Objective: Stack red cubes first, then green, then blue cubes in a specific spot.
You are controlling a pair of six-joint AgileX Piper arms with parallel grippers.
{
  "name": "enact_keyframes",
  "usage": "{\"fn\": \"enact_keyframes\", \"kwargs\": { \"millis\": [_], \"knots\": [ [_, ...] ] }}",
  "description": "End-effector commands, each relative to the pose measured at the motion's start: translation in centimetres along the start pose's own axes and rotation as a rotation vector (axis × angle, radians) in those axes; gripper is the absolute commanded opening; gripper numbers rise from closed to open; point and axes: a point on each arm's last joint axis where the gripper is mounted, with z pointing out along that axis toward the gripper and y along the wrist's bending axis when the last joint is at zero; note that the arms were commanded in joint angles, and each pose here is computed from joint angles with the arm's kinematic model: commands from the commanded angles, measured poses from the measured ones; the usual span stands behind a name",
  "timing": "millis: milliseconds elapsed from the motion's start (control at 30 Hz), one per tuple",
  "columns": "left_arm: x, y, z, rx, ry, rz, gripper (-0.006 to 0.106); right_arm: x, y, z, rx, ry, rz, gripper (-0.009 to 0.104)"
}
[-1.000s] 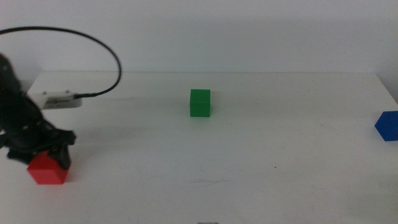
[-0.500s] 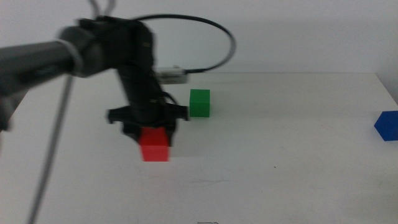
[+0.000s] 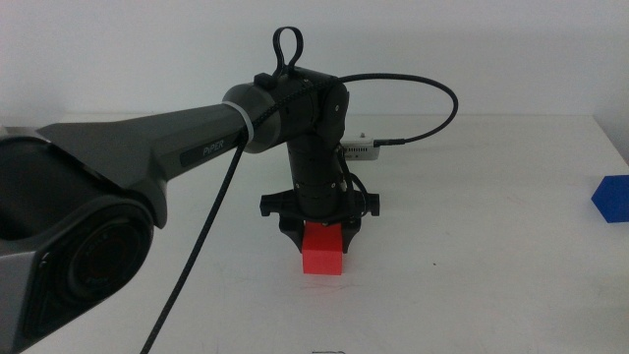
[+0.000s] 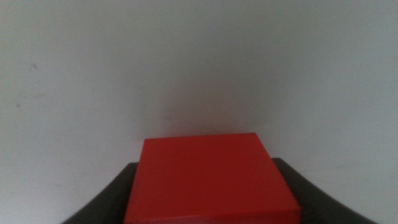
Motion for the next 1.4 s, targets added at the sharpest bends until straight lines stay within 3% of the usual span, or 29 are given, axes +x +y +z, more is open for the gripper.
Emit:
{"fn": "enact_keyframes", "kwargs": {
  "millis": [0,633,967,1000,1033,1267,1367],
  "knots": [
    [0.2,-0.9,-3.5,0.075,-0.064,-0.01,0.036,-1.5,0.1,-0.3,-0.004,-0.116,-0.025,0.094],
    [-0.1,-2.1,-1.4,0.111,-0.067,-0.009,0.036,-1.5,0.1,-0.3,-0.004,-0.116,-0.025,0.094],
    [0.0,-2.2,-1.4,0.125,-0.056,-0.071,0.039,-1.5,0.1,-0.3,-0.004,-0.116,-0.025,0.094],
    [0.0,-2.2,-1.4,0.125,-0.056,-0.071,0.056,-1.5,0.1,-0.3,-0.004,-0.116,-0.025,0.094],
    [0.0,-2.2,-1.4,0.121,-0.058,-0.065,0.065,-1.5,0.1,-0.3,-0.004,-0.116,-0.025,0.094],
    [0.2,-2.1,-2.0,0.131,-0.048,-0.067,0.093,-1.5,0.1,-0.3,-0.004,-0.116,-0.025,0.094],
    [0.5,-2.1,-3.9,0.143,-0.078,-0.06,0.094,-1.5,0.1,-0.3,-0.004,-0.116,-0.025,0.094]
  ]
}}
